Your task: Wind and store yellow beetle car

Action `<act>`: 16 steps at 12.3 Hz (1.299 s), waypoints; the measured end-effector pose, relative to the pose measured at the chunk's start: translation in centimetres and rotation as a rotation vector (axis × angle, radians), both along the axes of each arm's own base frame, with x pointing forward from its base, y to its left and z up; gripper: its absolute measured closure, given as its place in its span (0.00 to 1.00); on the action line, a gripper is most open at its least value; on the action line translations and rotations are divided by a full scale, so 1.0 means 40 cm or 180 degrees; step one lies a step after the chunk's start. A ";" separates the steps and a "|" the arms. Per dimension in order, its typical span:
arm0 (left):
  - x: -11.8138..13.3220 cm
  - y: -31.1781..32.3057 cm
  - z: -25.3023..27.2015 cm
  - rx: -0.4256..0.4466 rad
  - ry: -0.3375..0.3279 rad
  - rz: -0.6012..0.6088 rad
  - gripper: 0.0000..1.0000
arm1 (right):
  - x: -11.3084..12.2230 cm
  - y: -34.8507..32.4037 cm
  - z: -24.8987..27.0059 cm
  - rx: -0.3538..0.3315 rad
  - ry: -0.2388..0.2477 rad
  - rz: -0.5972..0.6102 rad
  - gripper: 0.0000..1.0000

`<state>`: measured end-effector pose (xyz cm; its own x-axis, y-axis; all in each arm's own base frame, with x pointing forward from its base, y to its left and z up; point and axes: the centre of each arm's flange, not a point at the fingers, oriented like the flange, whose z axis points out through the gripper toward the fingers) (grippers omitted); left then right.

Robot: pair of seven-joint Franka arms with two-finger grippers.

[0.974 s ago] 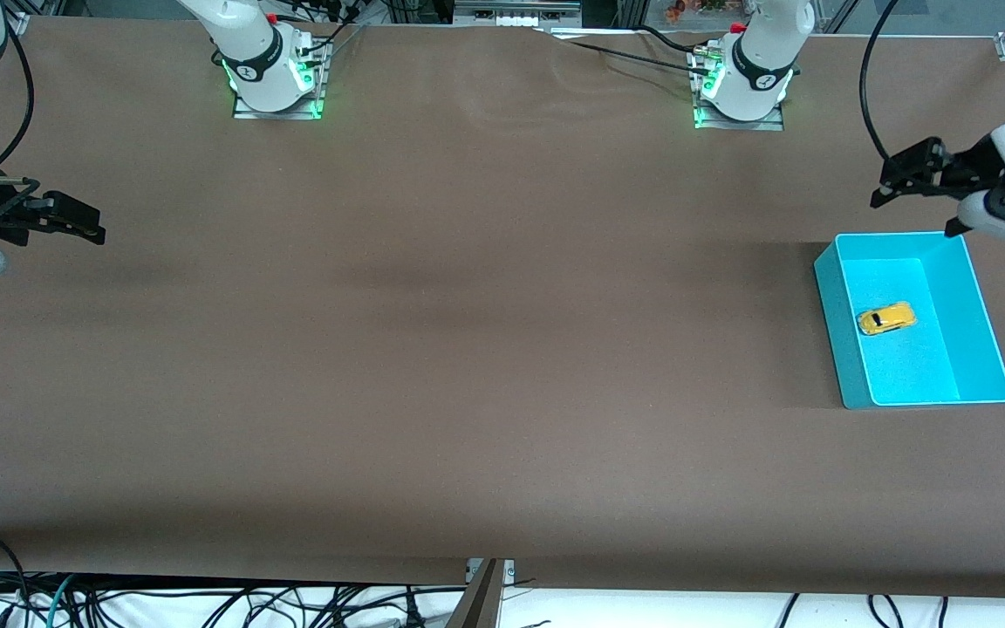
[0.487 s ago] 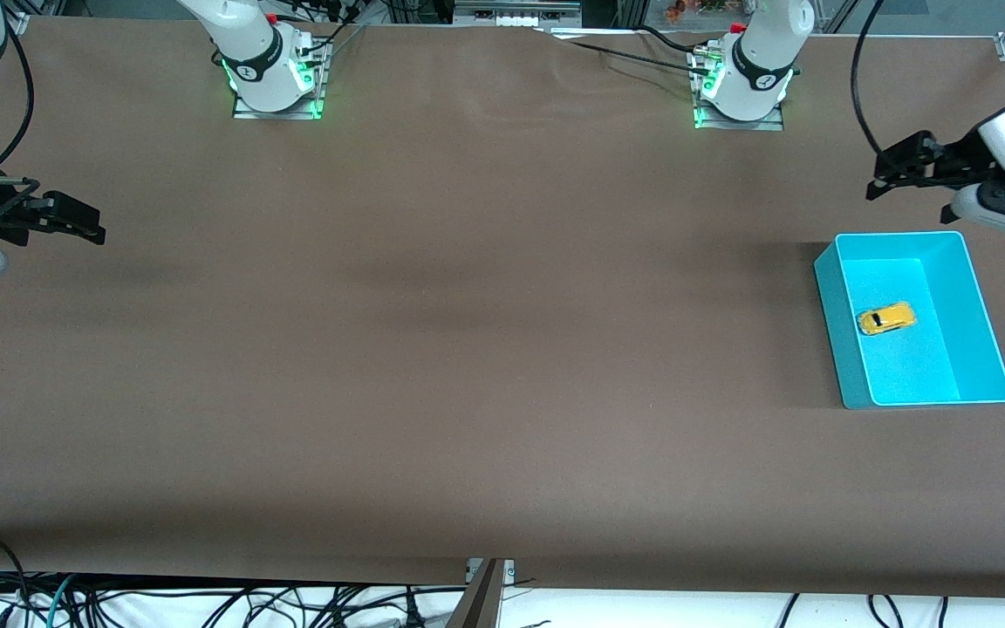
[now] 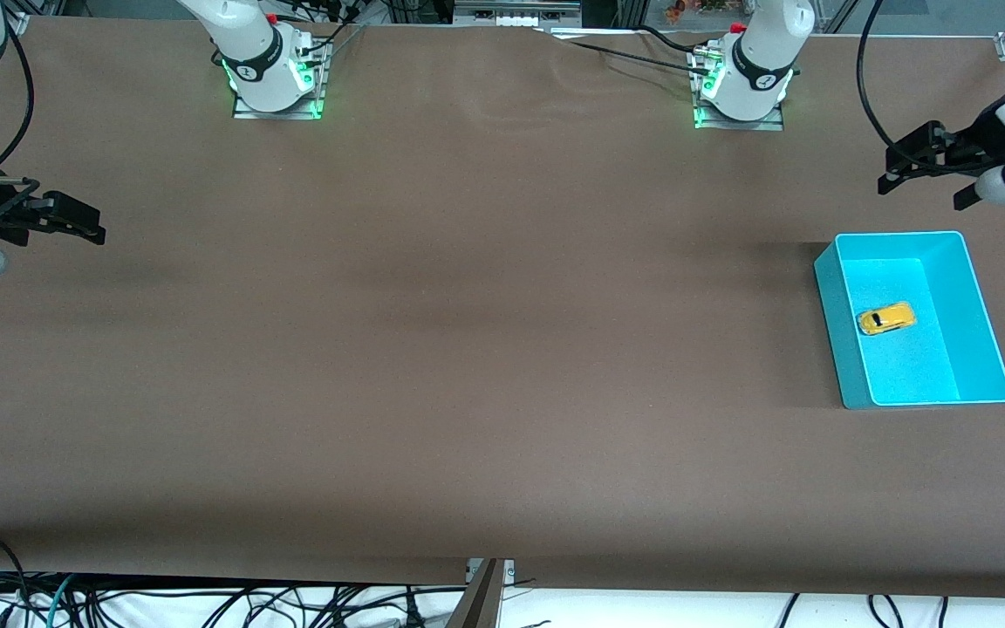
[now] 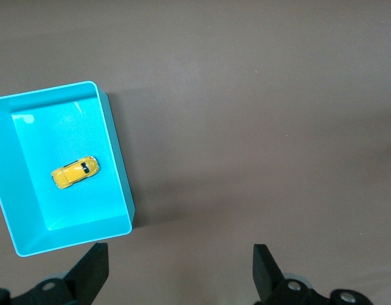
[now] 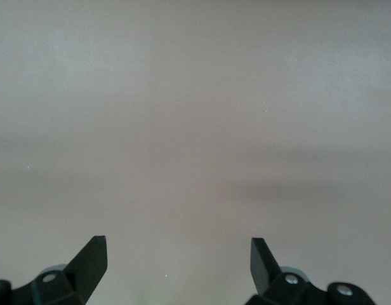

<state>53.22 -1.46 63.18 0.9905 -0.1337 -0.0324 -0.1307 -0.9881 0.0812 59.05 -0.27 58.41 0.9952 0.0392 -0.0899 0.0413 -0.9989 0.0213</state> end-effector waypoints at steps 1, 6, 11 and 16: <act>-0.003 -0.014 0.004 0.0009 -0.0004 0.0070 0.00 | 0.000 0.000 0.000 0.0000 0.0000 0.0000 0.00; -0.002 -0.034 0.004 0.0021 -0.0002 0.0217 0.00 | 0.000 0.000 0.000 0.0000 0.0000 0.0000 0.00; 0.000 -0.005 0.005 -0.0002 -0.0009 0.0314 0.00 | 0.000 0.000 0.000 0.0000 0.0000 0.0000 0.00; 0.006 -0.001 -0.004 0.0001 0.0011 0.0323 0.00 | 0.000 0.000 0.000 0.0000 0.0000 0.0000 0.00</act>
